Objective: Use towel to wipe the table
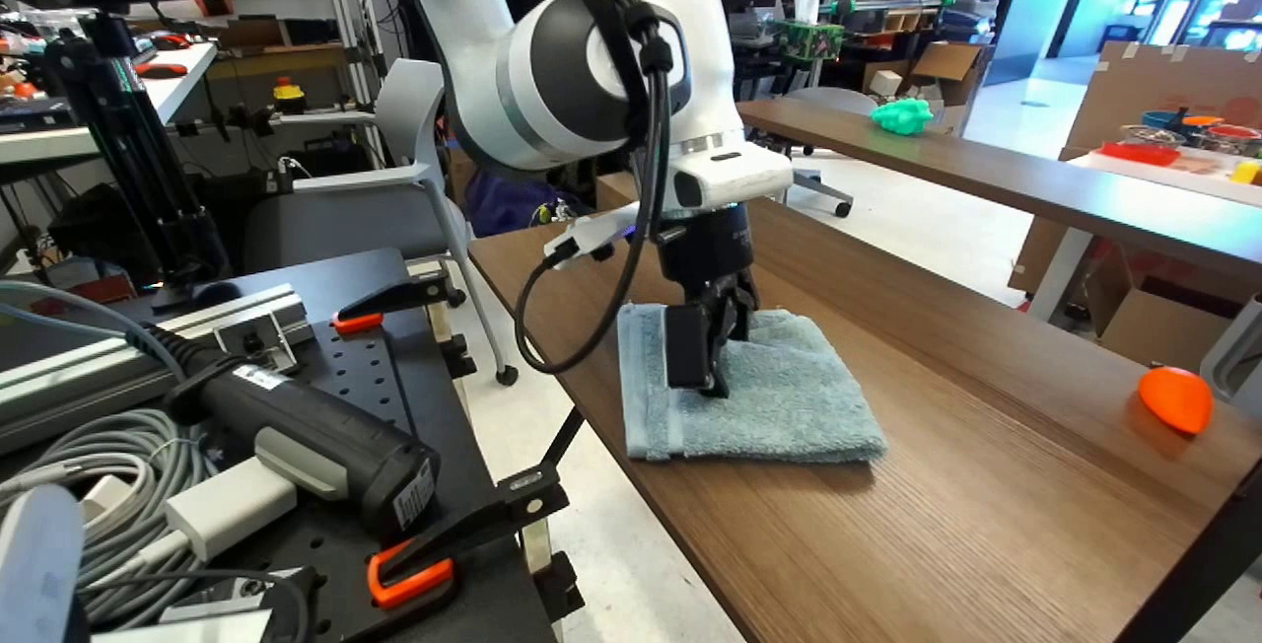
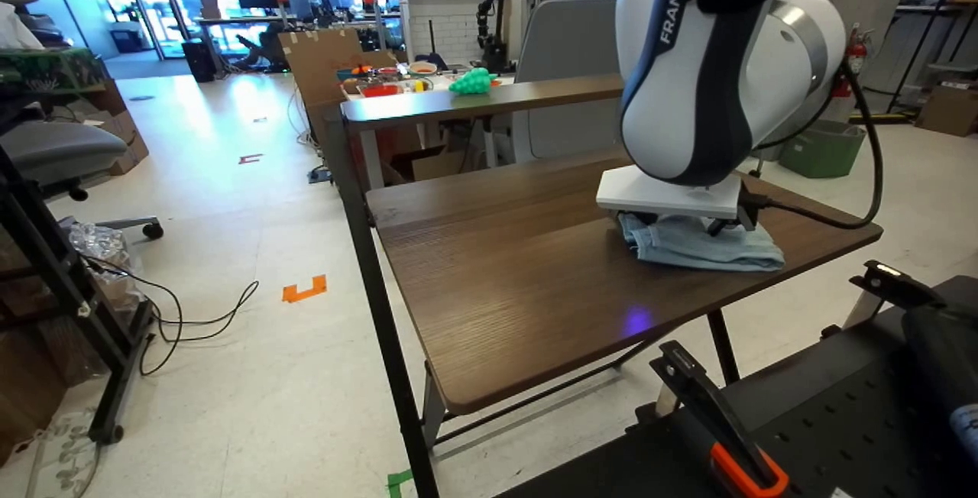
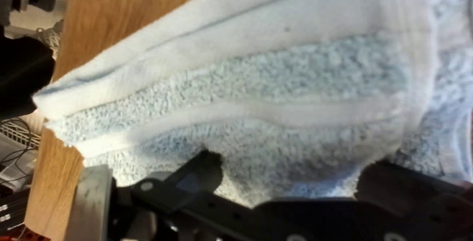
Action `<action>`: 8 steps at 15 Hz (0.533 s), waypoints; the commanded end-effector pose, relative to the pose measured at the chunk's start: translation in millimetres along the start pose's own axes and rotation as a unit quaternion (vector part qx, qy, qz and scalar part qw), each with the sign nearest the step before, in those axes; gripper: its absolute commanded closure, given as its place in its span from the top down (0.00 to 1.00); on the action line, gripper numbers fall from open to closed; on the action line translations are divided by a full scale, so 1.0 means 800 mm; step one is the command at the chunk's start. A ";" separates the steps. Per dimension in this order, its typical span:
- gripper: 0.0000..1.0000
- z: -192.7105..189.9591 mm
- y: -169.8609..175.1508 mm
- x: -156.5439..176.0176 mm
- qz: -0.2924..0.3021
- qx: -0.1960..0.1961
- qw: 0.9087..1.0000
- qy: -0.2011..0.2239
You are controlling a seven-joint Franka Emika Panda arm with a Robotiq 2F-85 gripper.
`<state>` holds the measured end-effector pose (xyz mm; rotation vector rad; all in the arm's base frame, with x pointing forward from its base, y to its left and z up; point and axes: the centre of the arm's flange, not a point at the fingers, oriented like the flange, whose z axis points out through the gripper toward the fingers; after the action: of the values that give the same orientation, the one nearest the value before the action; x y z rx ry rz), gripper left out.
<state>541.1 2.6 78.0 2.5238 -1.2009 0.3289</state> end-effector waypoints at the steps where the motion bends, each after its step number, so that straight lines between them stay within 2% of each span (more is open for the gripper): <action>1: 1.00 0.031 -0.014 -0.096 -0.045 -0.066 0.996 -0.028; 3: 1.00 0.030 -0.014 -0.113 -0.074 -0.069 0.995 -0.027; 4: 1.00 0.026 -0.010 -0.111 -0.078 -0.073 0.994 -0.012; 5: 1.00 -0.022 -0.020 -0.045 -0.043 -0.028 0.999 -0.003; 8: 1.00 -0.024 -0.021 -0.050 -0.055 -0.030 0.998 0.002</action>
<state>527.9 48.2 78.4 2.5238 -1.0500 0.2680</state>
